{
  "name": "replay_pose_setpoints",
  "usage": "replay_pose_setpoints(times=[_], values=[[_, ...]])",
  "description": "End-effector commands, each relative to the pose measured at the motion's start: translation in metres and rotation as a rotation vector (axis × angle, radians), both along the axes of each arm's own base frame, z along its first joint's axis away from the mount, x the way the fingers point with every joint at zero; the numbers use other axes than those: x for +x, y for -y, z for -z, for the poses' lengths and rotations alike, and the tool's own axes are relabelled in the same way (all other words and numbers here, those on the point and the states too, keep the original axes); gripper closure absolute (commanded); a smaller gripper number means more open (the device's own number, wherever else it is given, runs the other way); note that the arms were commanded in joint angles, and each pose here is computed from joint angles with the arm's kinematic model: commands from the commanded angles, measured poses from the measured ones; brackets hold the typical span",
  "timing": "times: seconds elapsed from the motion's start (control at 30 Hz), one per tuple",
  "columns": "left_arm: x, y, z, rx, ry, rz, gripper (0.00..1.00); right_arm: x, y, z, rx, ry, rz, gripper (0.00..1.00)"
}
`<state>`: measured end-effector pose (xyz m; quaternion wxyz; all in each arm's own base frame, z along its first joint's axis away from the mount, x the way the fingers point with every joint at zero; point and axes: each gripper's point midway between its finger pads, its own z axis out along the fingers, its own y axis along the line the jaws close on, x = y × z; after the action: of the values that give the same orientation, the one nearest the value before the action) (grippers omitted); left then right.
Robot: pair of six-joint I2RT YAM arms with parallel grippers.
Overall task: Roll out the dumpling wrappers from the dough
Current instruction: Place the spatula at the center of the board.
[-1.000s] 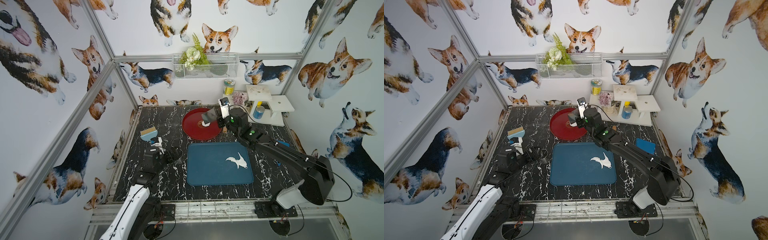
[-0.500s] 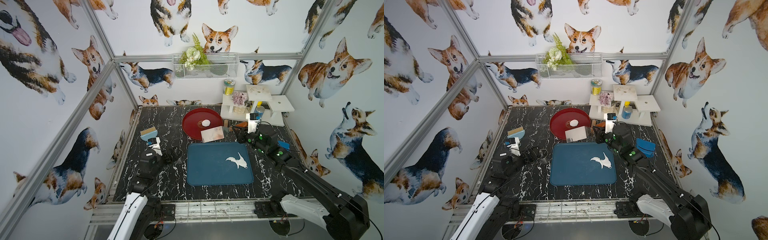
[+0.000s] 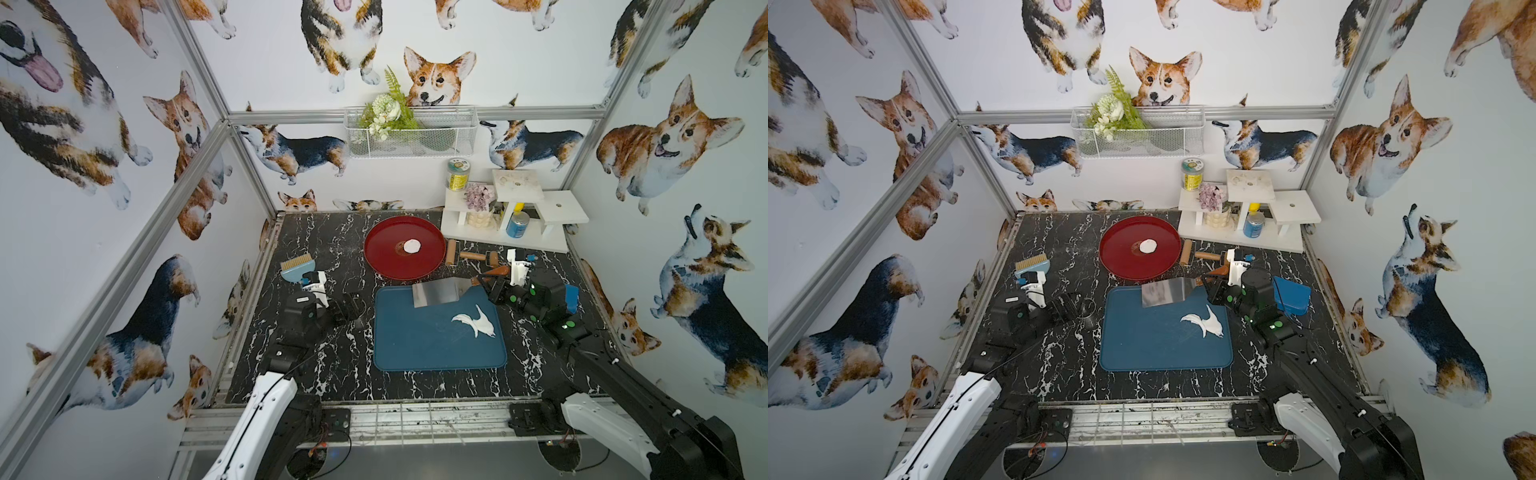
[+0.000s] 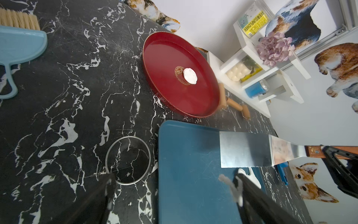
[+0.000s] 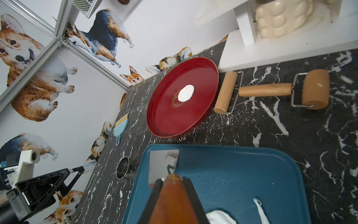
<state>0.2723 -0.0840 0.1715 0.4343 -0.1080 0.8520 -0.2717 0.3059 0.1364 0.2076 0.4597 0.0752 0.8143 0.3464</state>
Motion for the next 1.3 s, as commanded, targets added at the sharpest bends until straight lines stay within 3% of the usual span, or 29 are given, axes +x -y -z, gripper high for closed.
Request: replay_pose_setpoints(times=[0.0, 0.27, 0.57, 0.87, 1.27], values=[[0.003, 0.006, -0.003, -0.003, 0.007, 0.034, 0.00, 0.010, 0.015, -0.009, 0.064, 0.022, 0.076, 1.00], [0.008, 0.010, 0.005, -0.007, -0.018, 0.053, 0.00, 0.035, 0.092, 0.000, 0.125, 0.027, 0.287, 1.00], [0.008, 0.010, 0.013, -0.008, -0.035, 0.053, 0.00, 0.058, 0.141, 0.023, 0.098, -0.038, 0.354, 1.00], [0.010, 0.011, 0.019, -0.012, -0.046, 0.056, 0.00, 0.076, 0.163, 0.069, 0.046, -0.137, 0.369, 1.00], [0.013, 0.005, 0.023, 0.021, -0.051, 0.025, 0.00, 0.103, 0.170, 0.089, 0.061, -0.170, 0.338, 0.99]])
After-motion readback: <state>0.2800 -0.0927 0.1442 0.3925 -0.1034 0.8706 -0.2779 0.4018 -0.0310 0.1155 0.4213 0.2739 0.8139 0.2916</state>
